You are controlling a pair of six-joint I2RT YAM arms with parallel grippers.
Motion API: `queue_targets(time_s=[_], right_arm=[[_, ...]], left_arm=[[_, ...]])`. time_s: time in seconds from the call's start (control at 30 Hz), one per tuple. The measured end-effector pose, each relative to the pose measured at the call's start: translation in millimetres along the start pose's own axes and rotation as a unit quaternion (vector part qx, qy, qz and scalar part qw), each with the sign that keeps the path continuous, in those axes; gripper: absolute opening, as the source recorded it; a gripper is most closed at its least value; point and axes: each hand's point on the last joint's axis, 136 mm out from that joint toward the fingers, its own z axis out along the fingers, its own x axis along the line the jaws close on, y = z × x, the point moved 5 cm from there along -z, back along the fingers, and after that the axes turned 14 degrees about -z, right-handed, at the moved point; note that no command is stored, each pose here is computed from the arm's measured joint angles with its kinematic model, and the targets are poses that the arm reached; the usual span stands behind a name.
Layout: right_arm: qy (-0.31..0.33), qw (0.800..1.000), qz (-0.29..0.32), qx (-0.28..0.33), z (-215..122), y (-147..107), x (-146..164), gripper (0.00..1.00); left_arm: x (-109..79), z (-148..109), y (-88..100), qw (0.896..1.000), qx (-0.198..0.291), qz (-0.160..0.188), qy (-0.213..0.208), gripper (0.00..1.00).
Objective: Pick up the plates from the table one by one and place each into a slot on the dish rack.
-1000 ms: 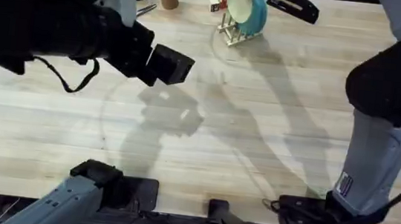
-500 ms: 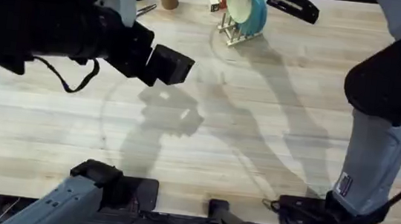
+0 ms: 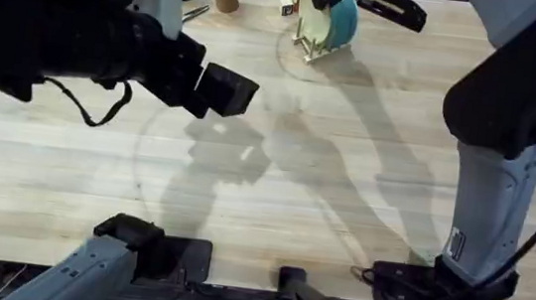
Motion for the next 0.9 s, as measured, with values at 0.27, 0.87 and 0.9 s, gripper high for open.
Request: queue_targets(time_s=[0.27, 0.87, 0.9], right_arm=[[0.000, 1.000, 0.000, 0.000, 0.0, 0.1, 0.0, 0.029], [0.000, 1.000, 0.000, -0.001, 0.0, 0.3, -0.2, 0.150], [0.000, 1.000, 0.000, -0.001, 0.0, 0.3, -0.2, 0.153]], left_arm=[[0.0, 0.0, 0.0, 1.000, 0.000, 0.000, 0.000, 0.995], [1.1, 5.4, -0.5, 1.000, 0.011, -0.002, 0.000, 0.995], [1.1, 5.3, -0.5, 1.000, 0.011, -0.002, 0.000, 0.995]])
